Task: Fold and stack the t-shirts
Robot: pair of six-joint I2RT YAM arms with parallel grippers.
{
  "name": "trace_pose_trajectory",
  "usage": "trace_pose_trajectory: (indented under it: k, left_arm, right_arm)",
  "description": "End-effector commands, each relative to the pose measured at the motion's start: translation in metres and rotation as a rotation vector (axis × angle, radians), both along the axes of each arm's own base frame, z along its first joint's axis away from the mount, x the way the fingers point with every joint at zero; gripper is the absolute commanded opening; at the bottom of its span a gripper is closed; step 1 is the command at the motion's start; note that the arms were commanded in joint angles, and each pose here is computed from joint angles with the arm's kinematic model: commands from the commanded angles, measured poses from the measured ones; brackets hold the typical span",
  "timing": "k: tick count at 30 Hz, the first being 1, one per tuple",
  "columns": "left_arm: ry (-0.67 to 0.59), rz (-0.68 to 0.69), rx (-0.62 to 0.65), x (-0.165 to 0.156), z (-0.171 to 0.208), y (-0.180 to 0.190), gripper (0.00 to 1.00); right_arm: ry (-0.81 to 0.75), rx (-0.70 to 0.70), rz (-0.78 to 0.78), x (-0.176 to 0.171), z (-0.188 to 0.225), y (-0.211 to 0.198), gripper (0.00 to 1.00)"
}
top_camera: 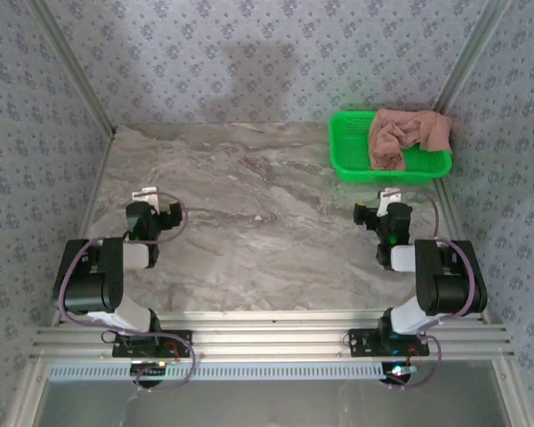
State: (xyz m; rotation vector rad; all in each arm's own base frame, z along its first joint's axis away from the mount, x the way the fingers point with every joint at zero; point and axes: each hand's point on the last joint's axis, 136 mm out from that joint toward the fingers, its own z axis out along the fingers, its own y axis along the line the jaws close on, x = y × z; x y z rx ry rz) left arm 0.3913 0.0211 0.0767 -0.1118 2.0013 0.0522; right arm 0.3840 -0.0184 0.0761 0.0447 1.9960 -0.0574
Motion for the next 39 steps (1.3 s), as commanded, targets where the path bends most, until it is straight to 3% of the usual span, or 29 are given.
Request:
trace_pose_trajectory:
  k: [1,30,32,34,39]
  left_arm:
    - [-0.047,-0.017,0.008,0.006,0.013,-0.003,1.00]
    - [-0.056,-0.016,0.010,0.006,0.015,-0.003,1.00]
    - [-0.039,-0.025,0.027,0.003,0.025,-0.007,1.00]
    - [-0.027,-0.009,0.047,0.001,0.059,-0.009,1.00]
    - [-0.088,-0.034,-0.055,-0.024,0.151,-0.032,1.00]
  right_arm:
    - [-0.023,-0.009,0.011,0.007,0.008,0.001,1.00]
    - [-0.026,-0.002,0.014,0.008,0.009,0.000,1.00]
    - [-0.027,-0.017,-0.003,0.010,0.023,-0.001,1.00]
    - [0.042,-0.010,-0.044,0.003,0.041,-0.002,1.00]
    - [0.027,0.094,-0.032,-0.035,0.113,0.024,1.00]
